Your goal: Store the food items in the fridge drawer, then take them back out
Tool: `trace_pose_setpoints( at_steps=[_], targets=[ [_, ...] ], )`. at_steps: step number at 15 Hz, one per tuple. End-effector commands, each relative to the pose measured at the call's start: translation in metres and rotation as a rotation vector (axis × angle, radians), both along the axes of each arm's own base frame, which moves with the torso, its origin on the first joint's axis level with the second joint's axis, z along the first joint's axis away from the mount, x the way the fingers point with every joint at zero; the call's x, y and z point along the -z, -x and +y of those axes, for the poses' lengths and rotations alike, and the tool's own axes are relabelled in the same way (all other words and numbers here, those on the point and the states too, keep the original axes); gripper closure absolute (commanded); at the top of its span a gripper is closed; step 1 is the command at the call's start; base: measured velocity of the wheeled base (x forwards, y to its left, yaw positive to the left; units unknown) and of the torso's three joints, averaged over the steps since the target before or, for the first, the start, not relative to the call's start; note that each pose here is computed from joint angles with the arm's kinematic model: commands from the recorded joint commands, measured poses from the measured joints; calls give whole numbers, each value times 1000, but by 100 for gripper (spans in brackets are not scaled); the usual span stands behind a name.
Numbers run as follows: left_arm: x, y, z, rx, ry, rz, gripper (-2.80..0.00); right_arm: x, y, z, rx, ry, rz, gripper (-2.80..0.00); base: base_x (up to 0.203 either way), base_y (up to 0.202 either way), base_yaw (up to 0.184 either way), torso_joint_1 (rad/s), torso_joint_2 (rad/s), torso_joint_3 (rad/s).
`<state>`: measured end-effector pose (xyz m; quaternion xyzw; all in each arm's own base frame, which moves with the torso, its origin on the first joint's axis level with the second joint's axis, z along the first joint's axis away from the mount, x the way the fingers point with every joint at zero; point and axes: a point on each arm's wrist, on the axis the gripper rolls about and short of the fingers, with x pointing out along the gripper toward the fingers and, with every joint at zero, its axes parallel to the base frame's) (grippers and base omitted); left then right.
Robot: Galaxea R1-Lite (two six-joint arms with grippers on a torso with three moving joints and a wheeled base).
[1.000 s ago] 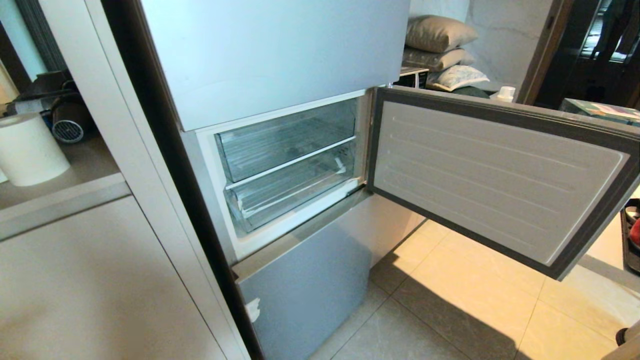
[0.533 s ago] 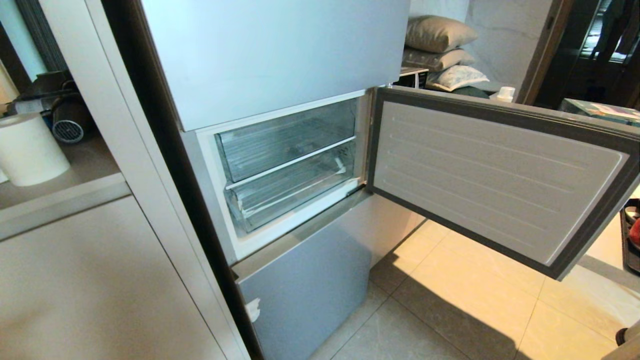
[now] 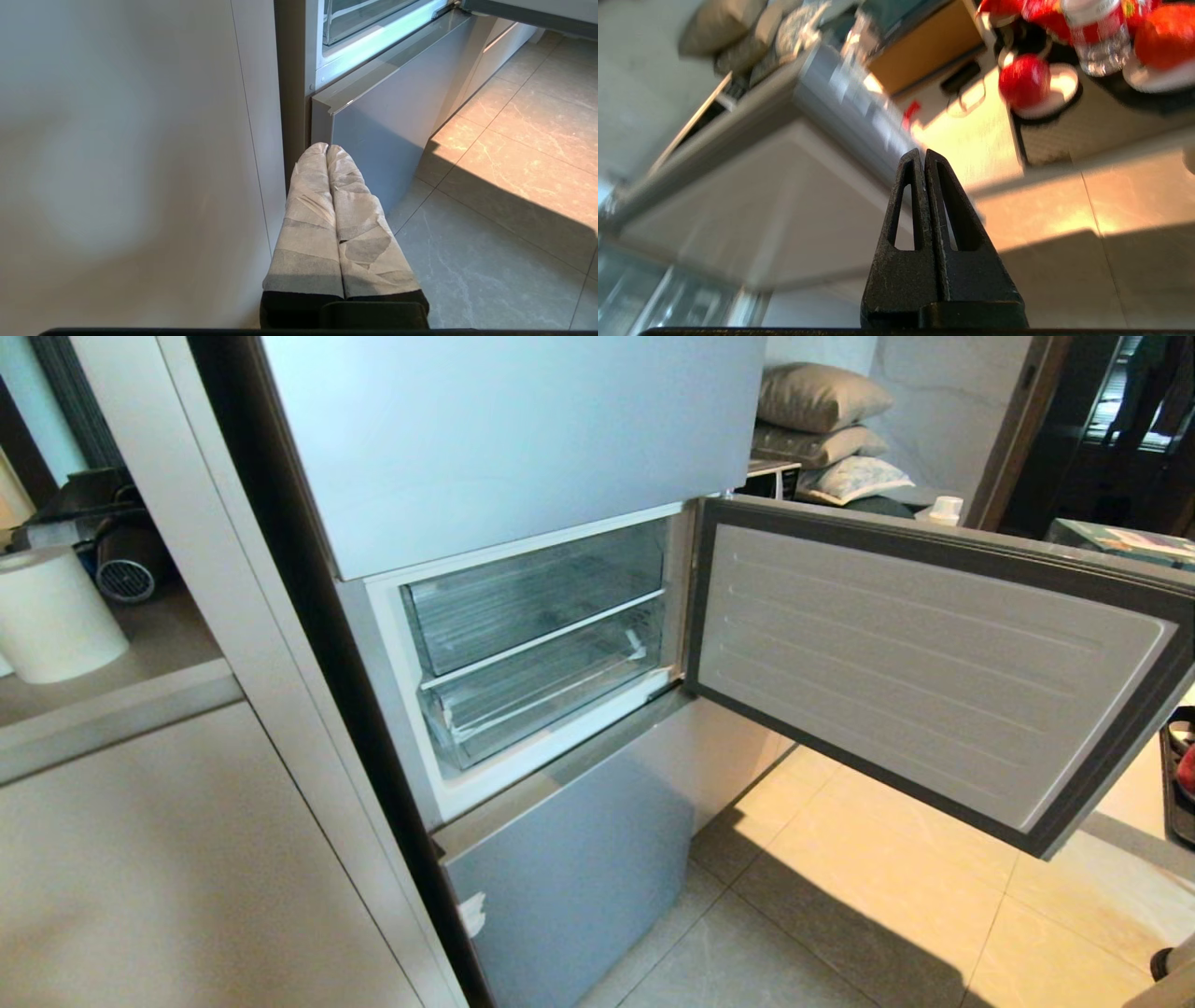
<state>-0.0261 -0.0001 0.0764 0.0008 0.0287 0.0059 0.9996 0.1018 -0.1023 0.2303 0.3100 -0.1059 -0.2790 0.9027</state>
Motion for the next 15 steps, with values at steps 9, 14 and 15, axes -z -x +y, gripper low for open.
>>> trace_pose_setpoints(
  at_steps=[9, 14, 15],
  targets=[
    [0, 0, 0, -2, 0, 1, 0, 33, -119, -155, 17, -276, -174, 0, 0, 0, 0, 0, 0, 0],
    [0, 0, 0, 0, 0, -1, 0, 52, -170, -178, -215, -392, -190, 0, 0, 0, 0, 0, 0, 0],
    [0, 0, 0, 0, 0, 1, 0, 52, -174, -174, -287, -444, -200, 0, 0, 0, 0, 0, 0, 0]
  ],
)
